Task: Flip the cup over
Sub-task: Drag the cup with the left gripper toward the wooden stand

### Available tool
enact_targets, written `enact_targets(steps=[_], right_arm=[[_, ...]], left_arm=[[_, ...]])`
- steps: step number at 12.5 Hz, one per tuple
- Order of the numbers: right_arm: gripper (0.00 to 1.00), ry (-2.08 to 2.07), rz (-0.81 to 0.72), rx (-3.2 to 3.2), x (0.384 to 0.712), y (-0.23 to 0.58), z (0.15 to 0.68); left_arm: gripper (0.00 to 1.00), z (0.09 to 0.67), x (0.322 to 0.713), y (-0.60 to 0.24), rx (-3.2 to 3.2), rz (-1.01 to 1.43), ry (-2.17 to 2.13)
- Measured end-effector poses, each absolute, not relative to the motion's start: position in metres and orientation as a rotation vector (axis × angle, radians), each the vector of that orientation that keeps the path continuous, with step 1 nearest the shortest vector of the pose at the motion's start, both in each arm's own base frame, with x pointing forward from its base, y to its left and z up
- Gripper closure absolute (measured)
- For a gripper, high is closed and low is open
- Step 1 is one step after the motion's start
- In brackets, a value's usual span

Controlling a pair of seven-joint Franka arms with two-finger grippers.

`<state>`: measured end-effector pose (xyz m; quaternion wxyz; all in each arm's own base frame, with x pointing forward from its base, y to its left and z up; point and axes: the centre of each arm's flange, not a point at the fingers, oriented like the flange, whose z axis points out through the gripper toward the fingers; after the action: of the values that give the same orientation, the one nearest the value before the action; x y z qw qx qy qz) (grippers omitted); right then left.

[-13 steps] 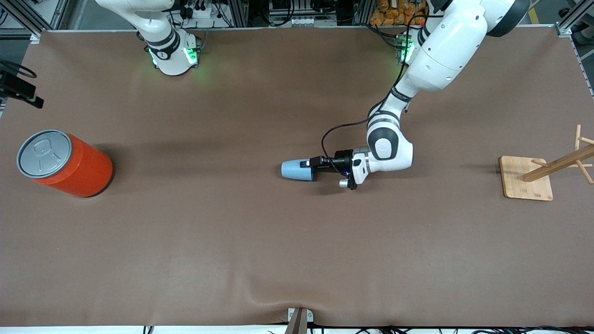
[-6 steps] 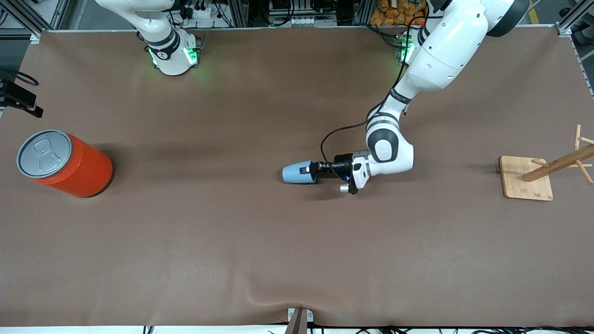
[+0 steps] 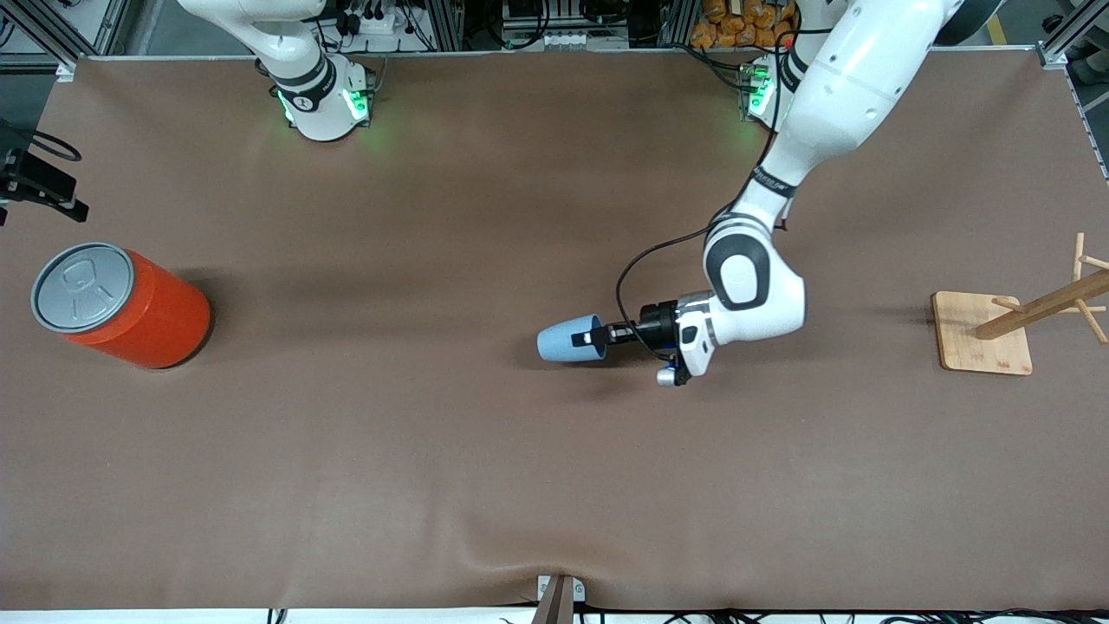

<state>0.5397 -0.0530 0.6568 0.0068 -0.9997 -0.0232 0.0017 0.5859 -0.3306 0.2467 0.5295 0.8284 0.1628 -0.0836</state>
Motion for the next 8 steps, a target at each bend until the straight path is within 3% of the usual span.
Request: enact_targets(steps=[3, 8], right_arm=[[0.00, -0.078, 0.008, -3.127, 0.540, -0.051, 0.656], [0.00, -0.085, 0.005, -3.127, 0.540, -0.049, 0.656]], left_arm=[[0.94, 0.312, 0.600, -0.297, 2.123, -0.220, 0.461], [0.94, 0.330, 0.612, -0.240, 2.492, -0.167, 0.491]])
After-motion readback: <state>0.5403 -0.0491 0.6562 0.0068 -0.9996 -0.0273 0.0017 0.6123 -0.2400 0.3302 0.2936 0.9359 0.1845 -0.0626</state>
